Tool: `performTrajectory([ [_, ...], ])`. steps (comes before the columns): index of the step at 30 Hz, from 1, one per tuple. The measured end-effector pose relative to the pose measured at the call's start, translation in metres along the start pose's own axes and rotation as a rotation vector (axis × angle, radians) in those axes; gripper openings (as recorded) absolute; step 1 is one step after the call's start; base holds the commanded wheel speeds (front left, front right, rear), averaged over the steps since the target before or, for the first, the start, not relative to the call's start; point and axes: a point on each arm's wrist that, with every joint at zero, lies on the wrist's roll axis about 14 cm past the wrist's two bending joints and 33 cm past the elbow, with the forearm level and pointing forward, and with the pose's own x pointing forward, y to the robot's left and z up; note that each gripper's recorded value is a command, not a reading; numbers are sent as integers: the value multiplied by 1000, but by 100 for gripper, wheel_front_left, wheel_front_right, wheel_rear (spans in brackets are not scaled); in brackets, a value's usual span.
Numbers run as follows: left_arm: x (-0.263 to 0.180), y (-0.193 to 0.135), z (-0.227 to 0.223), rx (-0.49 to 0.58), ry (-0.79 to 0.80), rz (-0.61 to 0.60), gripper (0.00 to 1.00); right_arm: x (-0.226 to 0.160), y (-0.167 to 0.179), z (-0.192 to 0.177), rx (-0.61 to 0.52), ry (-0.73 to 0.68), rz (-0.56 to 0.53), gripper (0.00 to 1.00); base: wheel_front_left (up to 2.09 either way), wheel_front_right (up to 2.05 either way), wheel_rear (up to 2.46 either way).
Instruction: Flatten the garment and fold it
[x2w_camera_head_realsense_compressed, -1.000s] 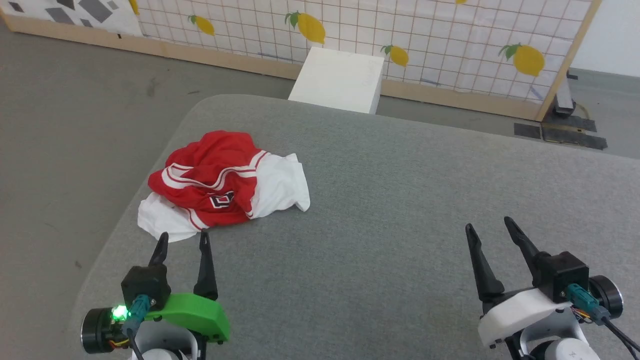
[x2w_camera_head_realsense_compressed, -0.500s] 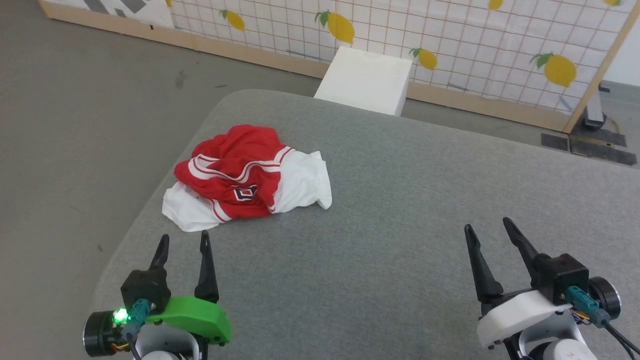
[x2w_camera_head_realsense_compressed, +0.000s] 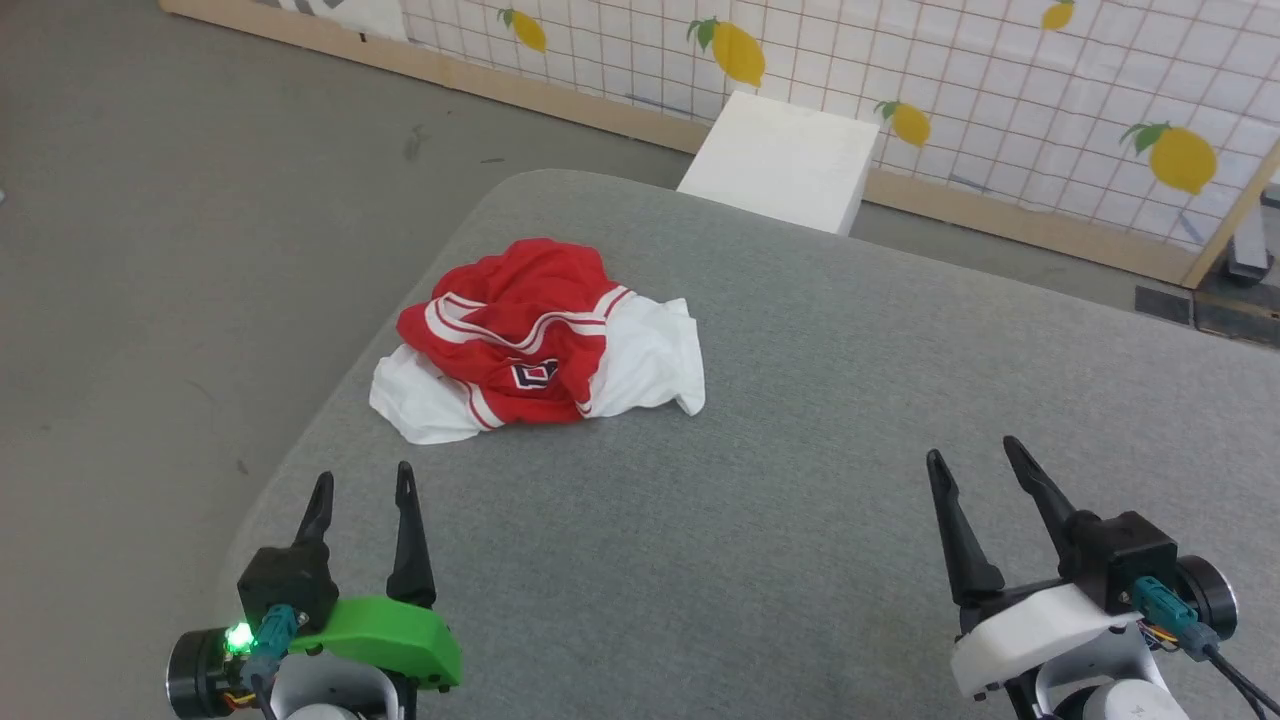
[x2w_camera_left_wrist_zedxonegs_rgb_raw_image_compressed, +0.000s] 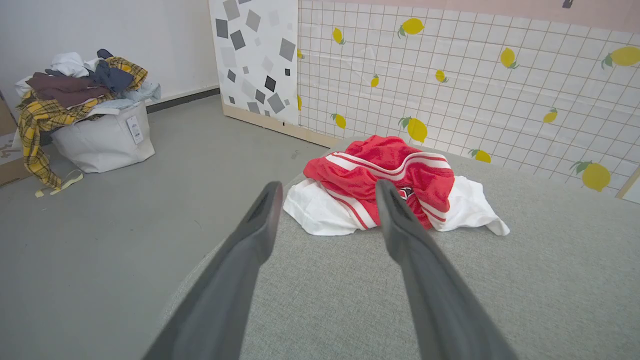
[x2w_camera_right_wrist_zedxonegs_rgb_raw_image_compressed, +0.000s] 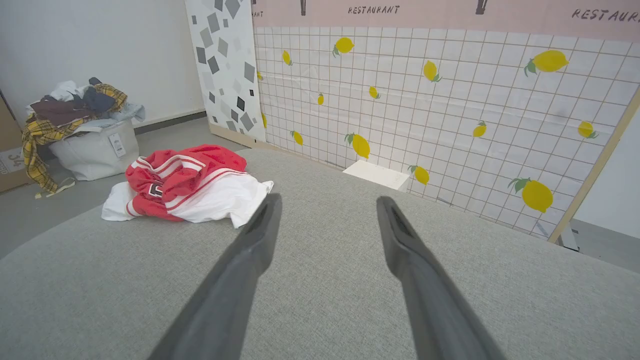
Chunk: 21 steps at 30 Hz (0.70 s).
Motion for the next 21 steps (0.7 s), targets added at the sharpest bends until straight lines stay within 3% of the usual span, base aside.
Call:
performTrajectory([
  [21, -19, 31, -1, -22, -12, 106, 100, 17, 30, -1, 19, -21, 94, 100, 0, 0, 0],
])
